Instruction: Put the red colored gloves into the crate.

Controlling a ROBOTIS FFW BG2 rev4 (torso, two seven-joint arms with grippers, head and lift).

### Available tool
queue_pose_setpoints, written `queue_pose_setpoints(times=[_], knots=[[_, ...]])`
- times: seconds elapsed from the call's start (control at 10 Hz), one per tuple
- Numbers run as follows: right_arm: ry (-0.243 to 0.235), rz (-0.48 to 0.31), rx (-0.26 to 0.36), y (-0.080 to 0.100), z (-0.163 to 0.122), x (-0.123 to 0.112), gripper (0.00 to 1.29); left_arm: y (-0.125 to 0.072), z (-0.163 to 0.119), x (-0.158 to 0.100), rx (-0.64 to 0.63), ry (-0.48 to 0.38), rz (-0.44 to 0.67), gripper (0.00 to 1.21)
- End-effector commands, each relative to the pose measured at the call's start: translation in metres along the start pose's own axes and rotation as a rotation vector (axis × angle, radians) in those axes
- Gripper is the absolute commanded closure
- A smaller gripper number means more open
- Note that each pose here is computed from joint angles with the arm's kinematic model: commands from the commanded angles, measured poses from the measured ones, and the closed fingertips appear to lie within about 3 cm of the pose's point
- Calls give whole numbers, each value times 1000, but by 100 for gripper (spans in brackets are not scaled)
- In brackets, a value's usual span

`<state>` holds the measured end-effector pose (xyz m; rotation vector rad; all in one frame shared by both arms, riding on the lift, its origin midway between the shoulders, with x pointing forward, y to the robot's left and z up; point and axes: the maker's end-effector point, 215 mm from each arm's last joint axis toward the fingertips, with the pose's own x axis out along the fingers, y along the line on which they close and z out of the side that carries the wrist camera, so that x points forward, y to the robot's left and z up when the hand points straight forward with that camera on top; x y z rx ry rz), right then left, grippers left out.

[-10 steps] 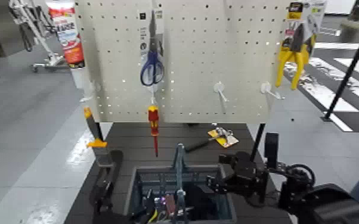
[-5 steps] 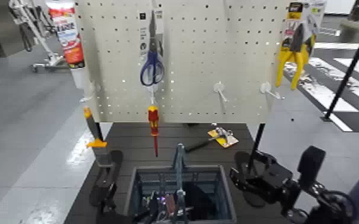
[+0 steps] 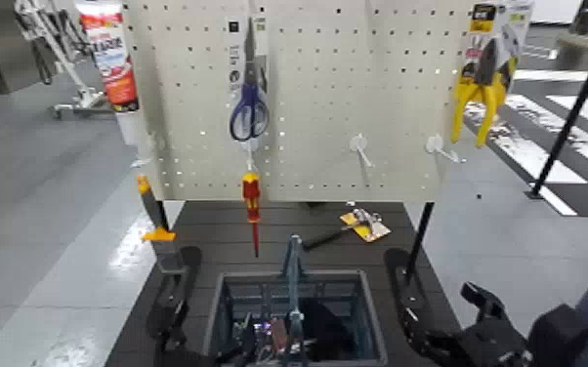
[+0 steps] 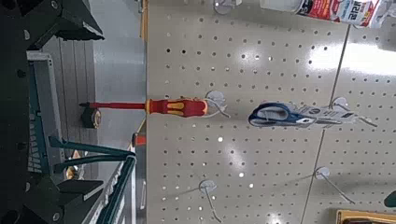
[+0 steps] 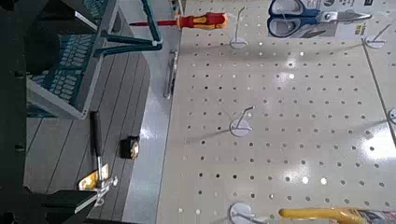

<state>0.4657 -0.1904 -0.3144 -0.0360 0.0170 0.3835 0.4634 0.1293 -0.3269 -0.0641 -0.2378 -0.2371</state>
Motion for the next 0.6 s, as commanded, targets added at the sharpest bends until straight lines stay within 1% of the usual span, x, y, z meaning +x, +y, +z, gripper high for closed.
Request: queue_pose_setpoints(times=[0.1, 0.2, 0.4, 0.6], knots=[[26, -49, -20, 7, -5, -18, 6, 7, 1, -5, 2, 1, 17, 17], [27, -55, -38, 8, -4, -23, 7, 9, 1, -5, 7, 2, 19, 17], [5, -72, -25, 9, -1, -26, 7, 8, 0, -6, 7, 3, 19, 17], [5, -74, -35, 9, 0, -26, 7, 8, 1, -6, 9, 2, 15, 17]])
